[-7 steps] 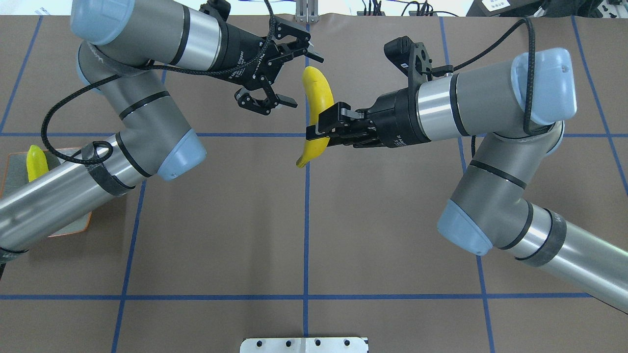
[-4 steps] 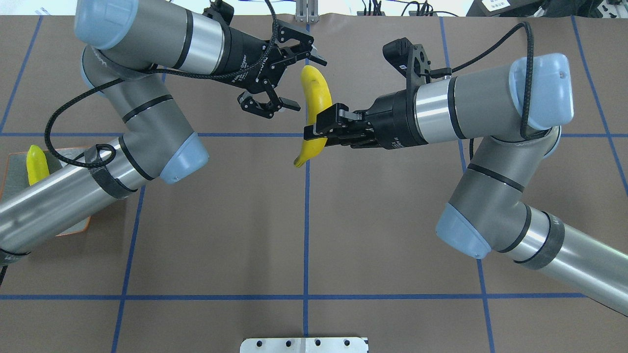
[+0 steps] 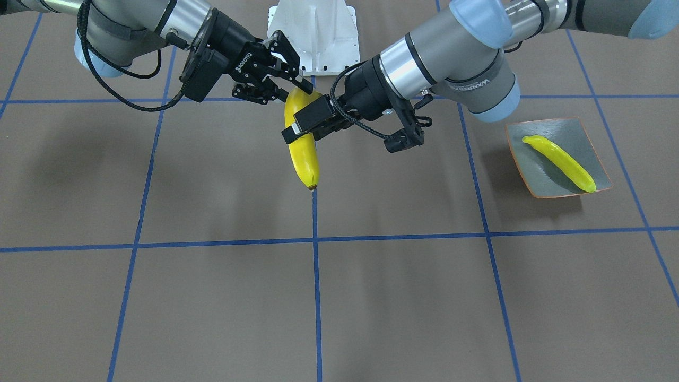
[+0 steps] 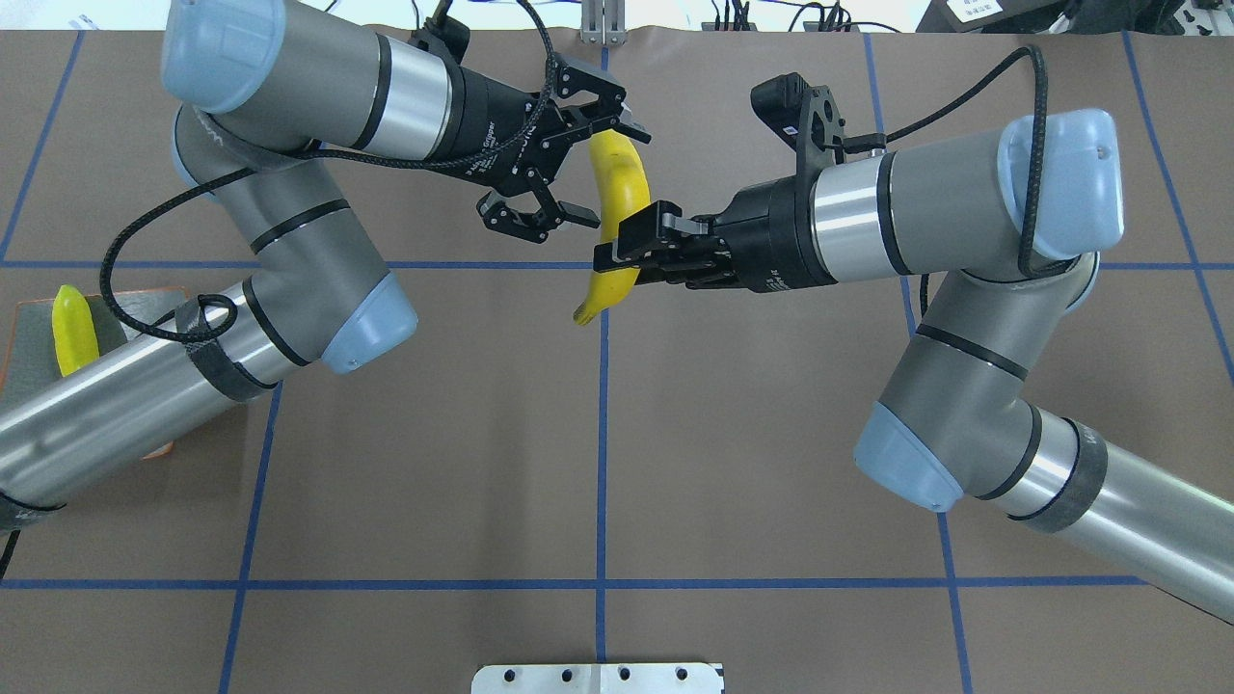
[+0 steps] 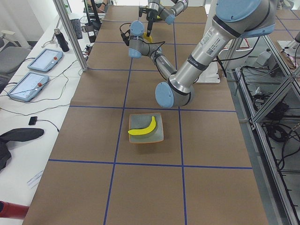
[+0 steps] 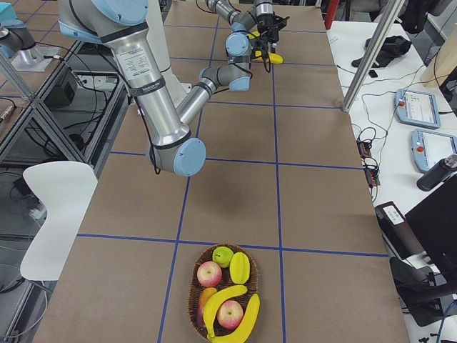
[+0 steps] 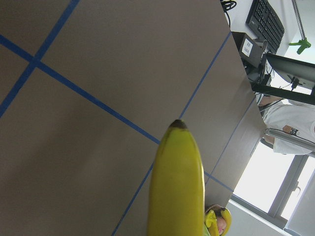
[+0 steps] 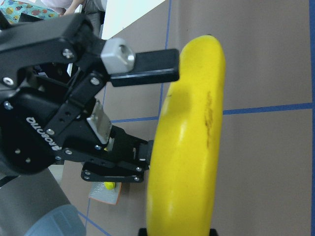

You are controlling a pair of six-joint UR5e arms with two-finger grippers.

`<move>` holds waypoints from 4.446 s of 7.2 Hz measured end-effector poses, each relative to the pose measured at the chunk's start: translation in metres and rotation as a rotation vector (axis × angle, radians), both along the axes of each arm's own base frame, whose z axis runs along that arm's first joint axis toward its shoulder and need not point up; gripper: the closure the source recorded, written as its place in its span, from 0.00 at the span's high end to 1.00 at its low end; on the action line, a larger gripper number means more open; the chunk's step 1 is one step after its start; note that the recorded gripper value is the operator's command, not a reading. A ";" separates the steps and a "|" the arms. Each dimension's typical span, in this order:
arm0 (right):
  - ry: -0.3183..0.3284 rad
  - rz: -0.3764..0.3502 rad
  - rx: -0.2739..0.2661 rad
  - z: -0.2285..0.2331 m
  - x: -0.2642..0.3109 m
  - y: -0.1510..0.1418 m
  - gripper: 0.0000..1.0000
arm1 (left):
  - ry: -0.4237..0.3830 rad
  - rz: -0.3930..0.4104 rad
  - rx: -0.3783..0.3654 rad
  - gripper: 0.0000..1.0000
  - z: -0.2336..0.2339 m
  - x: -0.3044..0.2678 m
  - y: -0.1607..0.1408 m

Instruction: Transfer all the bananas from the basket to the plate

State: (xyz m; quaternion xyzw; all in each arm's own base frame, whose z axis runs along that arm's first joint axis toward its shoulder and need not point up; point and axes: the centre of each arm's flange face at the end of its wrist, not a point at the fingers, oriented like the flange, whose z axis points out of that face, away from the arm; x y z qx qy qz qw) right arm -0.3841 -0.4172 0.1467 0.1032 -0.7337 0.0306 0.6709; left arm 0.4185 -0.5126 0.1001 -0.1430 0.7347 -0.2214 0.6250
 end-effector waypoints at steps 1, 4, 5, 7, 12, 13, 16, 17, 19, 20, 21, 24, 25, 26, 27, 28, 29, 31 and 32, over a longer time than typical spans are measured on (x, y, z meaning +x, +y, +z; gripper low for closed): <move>-0.006 -0.002 0.006 0.000 -0.002 0.002 0.00 | 0.003 0.001 0.002 0.66 0.000 0.000 0.000; -0.017 -0.010 0.020 0.000 -0.006 0.007 0.00 | 0.006 0.002 0.004 0.00 -0.002 0.000 0.001; -0.018 -0.010 0.023 0.000 -0.005 0.007 0.95 | 0.006 0.003 0.005 0.00 -0.001 0.001 0.002; -0.019 -0.010 0.028 0.000 -0.005 0.007 1.00 | 0.006 0.005 0.006 0.00 -0.001 0.002 0.003; -0.053 -0.001 0.053 0.035 0.019 0.013 1.00 | -0.016 -0.019 0.005 0.00 0.024 -0.019 -0.004; -0.036 0.014 0.041 0.054 0.029 0.010 1.00 | -0.045 -0.031 0.008 0.00 0.053 -0.042 -0.007; 0.045 0.089 -0.028 0.116 0.068 -0.003 1.00 | -0.187 -0.058 -0.042 0.00 0.183 -0.139 -0.019; 0.075 0.111 -0.055 0.136 0.079 -0.005 1.00 | -0.250 -0.080 -0.054 0.00 0.234 -0.167 -0.017; 0.142 0.171 -0.115 0.181 0.093 -0.007 1.00 | -0.373 -0.090 -0.071 0.00 0.317 -0.207 -0.002; 0.170 0.203 -0.139 0.198 0.098 -0.007 1.00 | -0.438 -0.081 -0.061 0.00 0.359 -0.224 0.012; 0.189 0.235 -0.153 0.209 0.101 -0.008 1.00 | -0.506 -0.072 -0.033 0.00 0.393 -0.242 0.025; 0.212 0.283 -0.170 0.223 0.106 -0.009 1.00 | -0.716 -0.055 -0.063 0.00 0.412 -0.260 0.028; 0.217 0.286 -0.173 0.226 0.106 -0.009 1.00 | -0.786 -0.048 -0.084 0.00 0.411 -0.261 0.027; 0.220 0.287 -0.175 0.228 0.106 -0.009 1.00 | -0.852 -0.040 -0.109 0.00 0.415 -0.259 0.026; 0.222 0.287 -0.177 0.229 0.106 -0.009 1.00 | -0.891 -0.033 -0.125 0.00 0.419 -0.255 0.025; 0.223 0.287 -0.178 0.230 0.106 -0.010 1.00 | -0.911 -0.023 -0.135 0.00 0.423 -0.251 0.026; 0.224 0.287 -0.179 0.230 0.105 -0.010 1.00 | -0.925 -0.006 -0.147 0.00 0.426 -0.247 0.029; 0.223 0.286 -0.179 0.230 0.105 -0.010 1.00 | -0.948 0.026 -0.185 0.00 0.435 -0.245 0.037; 0.223 0.285 -0.178 0.230 0.105 -0.010 1.00 | -0.959 0.039 -0.204 0.00 0.444 -0.248 0.045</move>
